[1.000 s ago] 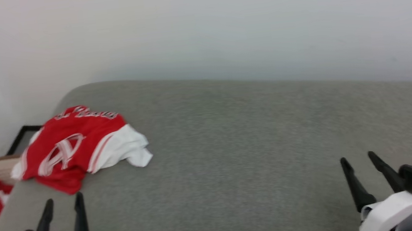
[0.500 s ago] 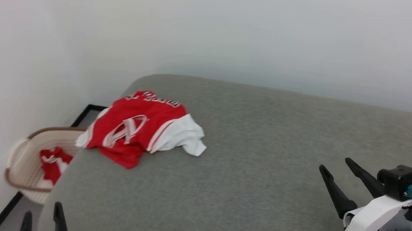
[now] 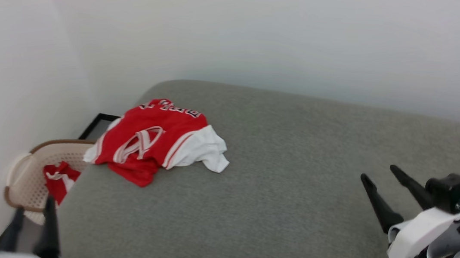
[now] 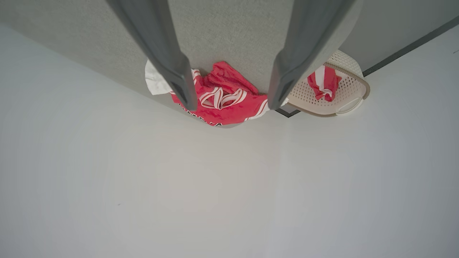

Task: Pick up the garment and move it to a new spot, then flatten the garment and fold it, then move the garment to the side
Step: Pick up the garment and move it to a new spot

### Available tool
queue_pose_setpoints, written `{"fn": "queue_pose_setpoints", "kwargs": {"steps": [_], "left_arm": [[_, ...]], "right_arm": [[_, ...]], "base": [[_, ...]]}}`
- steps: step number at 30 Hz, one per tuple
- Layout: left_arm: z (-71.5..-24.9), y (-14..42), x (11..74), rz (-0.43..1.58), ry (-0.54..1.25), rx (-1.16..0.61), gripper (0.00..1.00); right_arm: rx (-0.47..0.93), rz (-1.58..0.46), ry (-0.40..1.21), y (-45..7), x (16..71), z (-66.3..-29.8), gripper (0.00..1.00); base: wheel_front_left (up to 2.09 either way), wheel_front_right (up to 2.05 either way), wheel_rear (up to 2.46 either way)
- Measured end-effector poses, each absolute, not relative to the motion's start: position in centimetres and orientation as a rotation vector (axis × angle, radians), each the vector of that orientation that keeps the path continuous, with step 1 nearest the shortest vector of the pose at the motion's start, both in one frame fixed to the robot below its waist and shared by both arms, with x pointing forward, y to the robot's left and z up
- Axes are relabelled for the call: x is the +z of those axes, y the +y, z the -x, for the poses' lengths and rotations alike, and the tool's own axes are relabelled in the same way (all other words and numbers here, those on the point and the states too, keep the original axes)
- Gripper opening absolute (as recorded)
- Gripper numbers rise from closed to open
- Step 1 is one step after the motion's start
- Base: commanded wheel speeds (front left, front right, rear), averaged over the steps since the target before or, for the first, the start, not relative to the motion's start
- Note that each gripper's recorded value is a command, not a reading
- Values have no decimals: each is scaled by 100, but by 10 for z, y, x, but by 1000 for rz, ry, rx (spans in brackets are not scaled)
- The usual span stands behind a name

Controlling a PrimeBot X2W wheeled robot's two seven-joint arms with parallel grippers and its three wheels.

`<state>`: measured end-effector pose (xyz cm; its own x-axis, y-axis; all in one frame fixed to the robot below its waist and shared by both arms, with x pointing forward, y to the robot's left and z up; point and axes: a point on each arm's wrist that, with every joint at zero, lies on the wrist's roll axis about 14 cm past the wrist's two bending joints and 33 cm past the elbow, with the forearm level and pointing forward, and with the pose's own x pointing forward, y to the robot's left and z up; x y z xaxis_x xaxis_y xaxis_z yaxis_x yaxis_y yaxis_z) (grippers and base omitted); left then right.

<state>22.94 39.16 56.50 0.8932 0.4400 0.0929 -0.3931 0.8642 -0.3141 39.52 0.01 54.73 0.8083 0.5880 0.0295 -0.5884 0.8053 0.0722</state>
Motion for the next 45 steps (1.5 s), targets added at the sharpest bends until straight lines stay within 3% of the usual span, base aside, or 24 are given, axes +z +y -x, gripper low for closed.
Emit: {"fn": "queue_pose_setpoints", "kwargs": {"steps": [12, 24, 33, 42, 43, 44, 45], "left_arm": [[-343, 419, 600, 274, -5, 318, 100], [-459, 405, 529, 269, 402, 243, 100], [-492, 386, 424, 235, 810, 233, 100], [-506, 375, 373, 224, 964, 240, 100], [-508, 374, 371, 227, 965, 238, 35], [-510, 372, 371, 223, 961, 234, 0], [-512, 372, 371, 218, 950, 232, 0]], "right_arm": [[515, -58, -11, -44, 546, -440, 100], [415, -56, 63, -80, 506, -477, 100], [339, -41, 134, -109, 469, -494, 100], [297, -41, 178, -121, 447, -499, 100], [293, -41, 181, -122, 446, -499, 100], [290, -41, 183, -123, 445, -499, 100], [287, -43, 183, -124, 445, -499, 100]], "base": [[0, 0, 0], [0, 0, 0], [0, 0, 0], [0, 0, 0], [0, 0, 0], [0, 0, 0], [0, 0, 0]]}}
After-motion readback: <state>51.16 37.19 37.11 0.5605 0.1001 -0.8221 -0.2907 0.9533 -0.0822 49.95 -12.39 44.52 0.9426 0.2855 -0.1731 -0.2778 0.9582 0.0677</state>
